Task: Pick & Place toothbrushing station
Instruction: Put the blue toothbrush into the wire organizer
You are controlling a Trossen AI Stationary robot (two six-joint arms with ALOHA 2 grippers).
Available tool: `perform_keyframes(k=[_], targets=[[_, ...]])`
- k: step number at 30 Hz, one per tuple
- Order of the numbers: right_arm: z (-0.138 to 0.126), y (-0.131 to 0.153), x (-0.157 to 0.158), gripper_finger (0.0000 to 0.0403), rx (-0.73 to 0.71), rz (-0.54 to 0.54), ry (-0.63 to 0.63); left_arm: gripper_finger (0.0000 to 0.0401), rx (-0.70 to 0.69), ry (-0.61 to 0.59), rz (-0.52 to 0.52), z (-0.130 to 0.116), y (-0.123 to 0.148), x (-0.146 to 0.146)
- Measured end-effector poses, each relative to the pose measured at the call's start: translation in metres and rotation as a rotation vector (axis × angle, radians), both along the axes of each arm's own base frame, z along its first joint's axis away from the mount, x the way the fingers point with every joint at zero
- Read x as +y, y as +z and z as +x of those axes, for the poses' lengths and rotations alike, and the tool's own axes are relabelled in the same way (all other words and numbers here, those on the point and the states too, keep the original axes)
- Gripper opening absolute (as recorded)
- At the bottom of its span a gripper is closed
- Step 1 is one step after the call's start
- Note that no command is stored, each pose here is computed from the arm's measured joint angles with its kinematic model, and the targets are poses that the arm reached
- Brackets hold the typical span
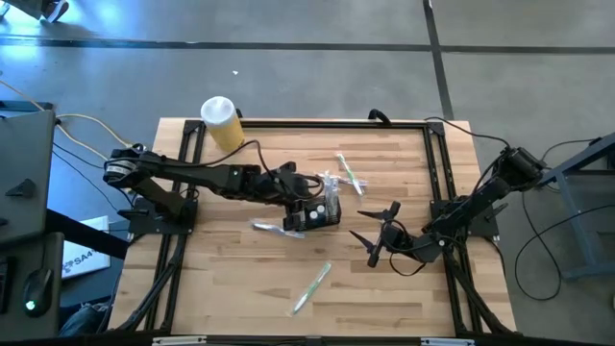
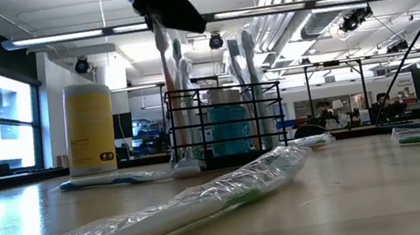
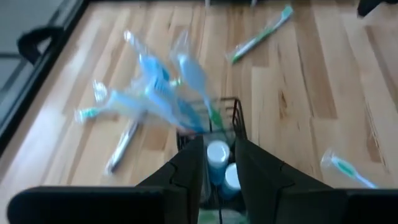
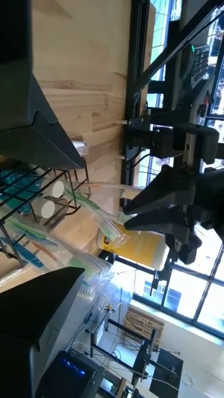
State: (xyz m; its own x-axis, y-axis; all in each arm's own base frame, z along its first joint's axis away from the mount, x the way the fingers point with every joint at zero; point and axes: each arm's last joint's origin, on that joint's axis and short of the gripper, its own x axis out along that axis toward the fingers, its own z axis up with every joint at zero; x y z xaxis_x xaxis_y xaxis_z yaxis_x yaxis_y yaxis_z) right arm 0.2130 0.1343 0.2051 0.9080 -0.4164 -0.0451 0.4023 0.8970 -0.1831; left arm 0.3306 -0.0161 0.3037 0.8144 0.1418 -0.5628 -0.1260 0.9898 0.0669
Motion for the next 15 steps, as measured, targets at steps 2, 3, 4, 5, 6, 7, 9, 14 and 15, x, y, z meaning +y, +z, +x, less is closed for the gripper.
perform_keyframes(k=[2,3,4,5,6,7,9,14,15], targets=[[0.000,0.000,0.000,0.0262,0.000,0.000,0.000,0.0088,-0.018,-0.014,0.018,0.001,0.002,0.000],[0.000,0.000,0.000,0.0262,0.000,0.000,0.000,0.0088,-0.024,-0.023,0.028,0.002,0.002,0.000],[0.000,0.000,0.000,0.0262,0.000,0.000,0.000,0.0088,-0.031,-0.038,0.037,0.002,0.003,-0.002],[0.000,0.000,0.000,0.0262,0.000,0.000,0.000,0.0088,-0.038,-0.058,0.049,0.000,0.006,-0.006],[0.000,0.000,0.000,0.0262,0.000,0.000,0.000,0.0088,-0.042,-0.080,0.064,-0.002,0.008,-0.009],[0.000,0.000,0.000,0.0262,0.001,-0.001,0.000,0.0088,-0.057,-0.108,0.083,-0.002,0.010,-0.014],[0.000,-0.001,0.000,0.0262,0.008,-0.006,0.000,0.0088,-0.073,-0.203,0.133,-0.008,0.016,-0.030],[0.000,-0.002,0.000,0.0262,0.009,0.004,-0.001,0.0088,-0.073,-0.522,0.269,-0.029,0.021,-0.085],[0.000,-0.002,0.000,0.0262,0.011,0.005,-0.001,0.0088,-0.064,-0.555,0.281,-0.033,0.020,-0.094]])
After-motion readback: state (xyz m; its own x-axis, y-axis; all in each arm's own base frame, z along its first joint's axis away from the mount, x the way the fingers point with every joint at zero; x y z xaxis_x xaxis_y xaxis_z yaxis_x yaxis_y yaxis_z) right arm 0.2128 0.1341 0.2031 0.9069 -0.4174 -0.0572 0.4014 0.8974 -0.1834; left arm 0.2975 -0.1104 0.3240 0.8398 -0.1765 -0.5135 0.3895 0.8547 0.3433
